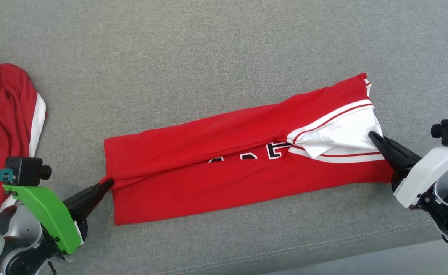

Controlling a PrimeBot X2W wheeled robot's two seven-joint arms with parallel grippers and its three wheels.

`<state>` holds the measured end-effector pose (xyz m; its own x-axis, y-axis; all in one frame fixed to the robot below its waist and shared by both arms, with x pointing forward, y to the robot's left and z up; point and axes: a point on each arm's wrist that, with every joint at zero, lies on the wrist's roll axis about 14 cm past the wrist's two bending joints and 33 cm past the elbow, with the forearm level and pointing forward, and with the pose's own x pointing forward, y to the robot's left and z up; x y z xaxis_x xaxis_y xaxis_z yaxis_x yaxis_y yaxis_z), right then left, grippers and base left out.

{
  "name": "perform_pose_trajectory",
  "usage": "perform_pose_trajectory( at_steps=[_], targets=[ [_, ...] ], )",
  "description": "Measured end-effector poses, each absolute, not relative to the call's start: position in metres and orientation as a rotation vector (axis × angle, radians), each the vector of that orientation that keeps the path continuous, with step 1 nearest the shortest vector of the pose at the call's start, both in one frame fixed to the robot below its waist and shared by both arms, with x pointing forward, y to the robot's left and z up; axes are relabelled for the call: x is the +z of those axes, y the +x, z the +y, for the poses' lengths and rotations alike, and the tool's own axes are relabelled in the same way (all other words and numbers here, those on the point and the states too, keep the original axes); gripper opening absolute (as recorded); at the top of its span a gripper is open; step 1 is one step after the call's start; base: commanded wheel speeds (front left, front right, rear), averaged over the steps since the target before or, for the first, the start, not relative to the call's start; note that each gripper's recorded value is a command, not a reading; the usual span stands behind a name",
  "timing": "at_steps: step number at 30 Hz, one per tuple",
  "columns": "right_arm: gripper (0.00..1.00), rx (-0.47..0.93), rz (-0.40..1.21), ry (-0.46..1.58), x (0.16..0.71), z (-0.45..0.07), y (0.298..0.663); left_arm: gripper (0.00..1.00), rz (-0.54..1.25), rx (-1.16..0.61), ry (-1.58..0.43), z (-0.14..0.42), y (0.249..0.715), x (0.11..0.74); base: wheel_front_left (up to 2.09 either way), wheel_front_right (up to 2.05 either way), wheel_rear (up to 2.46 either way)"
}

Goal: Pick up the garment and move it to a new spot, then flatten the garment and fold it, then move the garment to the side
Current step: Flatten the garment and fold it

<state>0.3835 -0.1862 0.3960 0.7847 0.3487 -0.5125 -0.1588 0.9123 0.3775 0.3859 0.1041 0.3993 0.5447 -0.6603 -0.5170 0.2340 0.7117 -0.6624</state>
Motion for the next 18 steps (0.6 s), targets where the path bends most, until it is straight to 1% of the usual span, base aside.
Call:
perform_pose_trajectory(
  at_steps=[1,4,6,10,13,15,18],
  targets=[
    [1.00,0.280,0.618,0.324,0.395,-0.186,0.382,1.00,0.837,-0.564,-0.569,0.105,0.386,0.399,0.00,0.00,0.00],
    [1.00,0.284,0.628,0.318,0.395,-0.186,0.379,1.00,0.850,-0.558,-0.547,0.107,0.383,0.395,0.00,0.00,0.00],
    [1.00,0.294,0.651,0.298,0.395,-0.187,0.375,1.00,0.850,-0.560,-0.483,0.110,0.381,0.392,0.00,0.00,0.00],
    [1.00,0.269,0.649,0.243,0.404,-0.206,0.377,1.00,0.781,-0.520,-0.416,0.126,0.392,0.399,0.00,0.00,0.00],
    [1.00,0.196,0.592,0.246,0.423,-0.227,0.393,1.00,0.702,-0.500,-0.372,0.134,0.405,0.413,0.00,0.00,0.00],
    [1.00,0.178,0.573,0.275,0.432,-0.230,0.403,1.00,0.616,-0.471,-0.299,0.145,0.418,0.426,0.00,0.00,0.00],
    [1.00,0.149,0.613,0.269,0.427,-0.236,0.406,1.00,0.464,-0.440,-0.248,0.152,0.439,0.455,0.00,0.00,0.00]
  ],
)
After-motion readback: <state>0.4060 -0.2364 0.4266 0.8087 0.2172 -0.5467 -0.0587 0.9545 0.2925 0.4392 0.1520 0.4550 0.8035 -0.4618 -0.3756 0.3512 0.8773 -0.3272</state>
